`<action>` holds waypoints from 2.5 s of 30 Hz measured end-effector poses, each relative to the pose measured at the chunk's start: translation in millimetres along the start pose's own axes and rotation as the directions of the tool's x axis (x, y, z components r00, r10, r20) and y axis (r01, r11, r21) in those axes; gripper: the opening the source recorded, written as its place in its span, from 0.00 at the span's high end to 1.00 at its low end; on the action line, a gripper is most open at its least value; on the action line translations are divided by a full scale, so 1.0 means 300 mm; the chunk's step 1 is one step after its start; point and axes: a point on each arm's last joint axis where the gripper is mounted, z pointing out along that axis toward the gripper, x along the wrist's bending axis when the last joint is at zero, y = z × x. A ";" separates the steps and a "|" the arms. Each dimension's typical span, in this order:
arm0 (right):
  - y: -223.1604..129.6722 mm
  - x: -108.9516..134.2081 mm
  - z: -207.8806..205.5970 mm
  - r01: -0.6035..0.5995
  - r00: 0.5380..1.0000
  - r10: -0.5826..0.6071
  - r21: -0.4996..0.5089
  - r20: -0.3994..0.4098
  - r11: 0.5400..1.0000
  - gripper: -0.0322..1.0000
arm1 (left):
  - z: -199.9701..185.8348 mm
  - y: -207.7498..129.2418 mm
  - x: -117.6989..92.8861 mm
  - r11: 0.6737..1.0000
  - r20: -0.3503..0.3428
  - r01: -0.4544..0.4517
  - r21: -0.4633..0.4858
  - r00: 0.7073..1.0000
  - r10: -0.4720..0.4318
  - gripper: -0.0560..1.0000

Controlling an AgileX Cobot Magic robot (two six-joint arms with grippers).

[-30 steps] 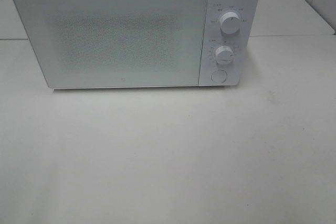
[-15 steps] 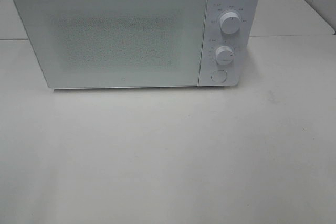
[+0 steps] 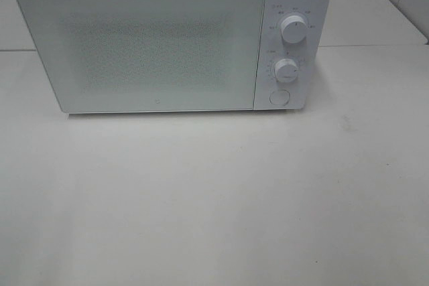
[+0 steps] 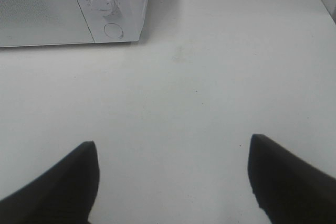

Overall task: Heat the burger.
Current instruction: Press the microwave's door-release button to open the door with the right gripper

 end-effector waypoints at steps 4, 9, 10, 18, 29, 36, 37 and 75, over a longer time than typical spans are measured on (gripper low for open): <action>0.000 0.000 0.000 0.000 1.000 0.000 0.000 0.000 1.000 0.23 | 0.000 0.000 0.000 1.000 0.000 0.000 0.000 1.000 0.000 0.01; 0.000 0.000 0.000 0.000 1.000 0.000 0.000 0.000 1.000 0.23 | 0.000 0.000 0.000 1.000 -0.001 -0.001 0.000 1.000 0.001 0.01; 0.000 0.000 0.000 0.000 1.000 0.000 0.000 0.000 1.000 0.23 | 0.000 0.000 0.000 1.000 -0.001 -0.001 0.000 1.000 0.001 0.01; 0.064 0.008 0.019 0.001 1.000 -0.001 0.036 0.000 0.999 0.23 | 0.000 0.000 0.000 1.000 -0.001 -0.001 0.000 1.000 0.001 0.01; 0.162 0.030 0.161 -0.002 1.000 0.004 0.112 -0.011 0.994 0.23 | 0.000 0.000 0.000 1.000 -0.001 -0.001 0.000 1.000 0.001 0.01; 0.217 0.043 0.282 -0.002 1.000 0.004 0.112 -0.017 0.994 0.23 | 0.000 0.000 0.000 1.000 -0.001 -0.001 0.000 1.000 0.001 0.01; 0.217 0.043 0.282 -0.002 1.000 0.004 0.112 -0.017 0.994 0.23 | 0.000 0.000 0.000 1.000 -0.001 -0.001 0.000 1.000 0.001 0.01; 0.201 0.073 0.879 0.196 0.980 -0.195 0.027 -0.052 0.980 0.23 | 0.000 0.000 0.000 1.000 -0.001 -0.001 0.000 1.000 0.001 0.01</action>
